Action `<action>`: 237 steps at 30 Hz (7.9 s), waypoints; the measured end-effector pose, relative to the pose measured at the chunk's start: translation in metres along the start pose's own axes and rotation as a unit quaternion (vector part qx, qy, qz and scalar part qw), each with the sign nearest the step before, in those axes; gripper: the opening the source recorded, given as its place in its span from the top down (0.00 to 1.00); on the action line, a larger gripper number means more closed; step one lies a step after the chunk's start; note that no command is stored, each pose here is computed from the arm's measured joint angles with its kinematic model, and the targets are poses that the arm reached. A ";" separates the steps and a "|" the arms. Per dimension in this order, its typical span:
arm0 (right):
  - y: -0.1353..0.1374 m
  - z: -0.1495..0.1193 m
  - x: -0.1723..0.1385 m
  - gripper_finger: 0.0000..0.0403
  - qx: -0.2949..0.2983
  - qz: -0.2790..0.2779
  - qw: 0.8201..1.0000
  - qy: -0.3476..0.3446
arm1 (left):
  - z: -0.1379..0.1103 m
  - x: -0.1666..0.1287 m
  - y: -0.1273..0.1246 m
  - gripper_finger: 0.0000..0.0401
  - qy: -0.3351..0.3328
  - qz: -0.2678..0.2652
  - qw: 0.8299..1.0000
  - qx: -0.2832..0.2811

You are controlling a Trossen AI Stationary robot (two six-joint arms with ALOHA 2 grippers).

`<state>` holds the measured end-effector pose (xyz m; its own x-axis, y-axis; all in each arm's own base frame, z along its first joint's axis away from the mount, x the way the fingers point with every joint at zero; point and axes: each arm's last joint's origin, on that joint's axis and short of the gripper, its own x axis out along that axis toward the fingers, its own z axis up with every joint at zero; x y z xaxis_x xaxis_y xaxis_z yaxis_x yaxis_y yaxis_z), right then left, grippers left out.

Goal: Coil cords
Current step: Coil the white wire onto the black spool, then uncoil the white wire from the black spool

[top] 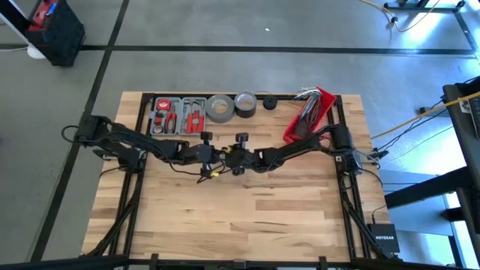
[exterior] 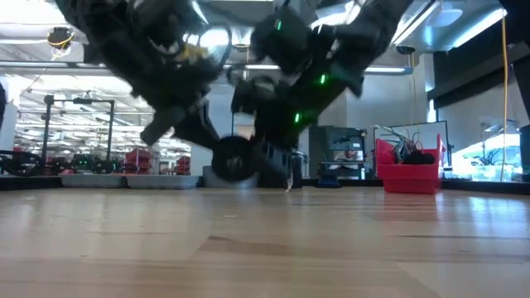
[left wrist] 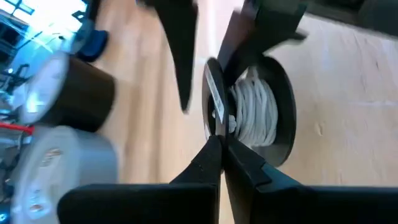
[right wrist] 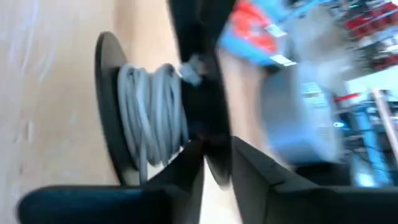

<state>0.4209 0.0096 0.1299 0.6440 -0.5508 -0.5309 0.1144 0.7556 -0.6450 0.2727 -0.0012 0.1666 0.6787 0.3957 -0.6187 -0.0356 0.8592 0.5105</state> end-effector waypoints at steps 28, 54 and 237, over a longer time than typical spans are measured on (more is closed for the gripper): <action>-0.087 0.056 -0.146 0.60 0.060 0.020 0.985 -0.160 | 0.019 -0.145 0.053 1.00 -0.183 0.025 0.980 -0.071; -0.080 0.064 -0.126 0.62 0.141 0.104 0.960 -0.220 | 0.021 -0.138 0.044 1.00 -0.160 0.034 0.985 -0.052; -0.051 0.090 -0.106 0.99 0.009 -0.035 0.985 -0.168 | 0.007 -0.142 0.047 1.00 -0.103 0.084 0.988 -0.084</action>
<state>0.4149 0.0609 0.2683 0.8478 -0.4553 -0.2721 0.1789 0.7284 -0.6614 0.1795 -0.0190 0.2830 0.7867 0.4775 -0.3912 -0.2689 0.8355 0.4791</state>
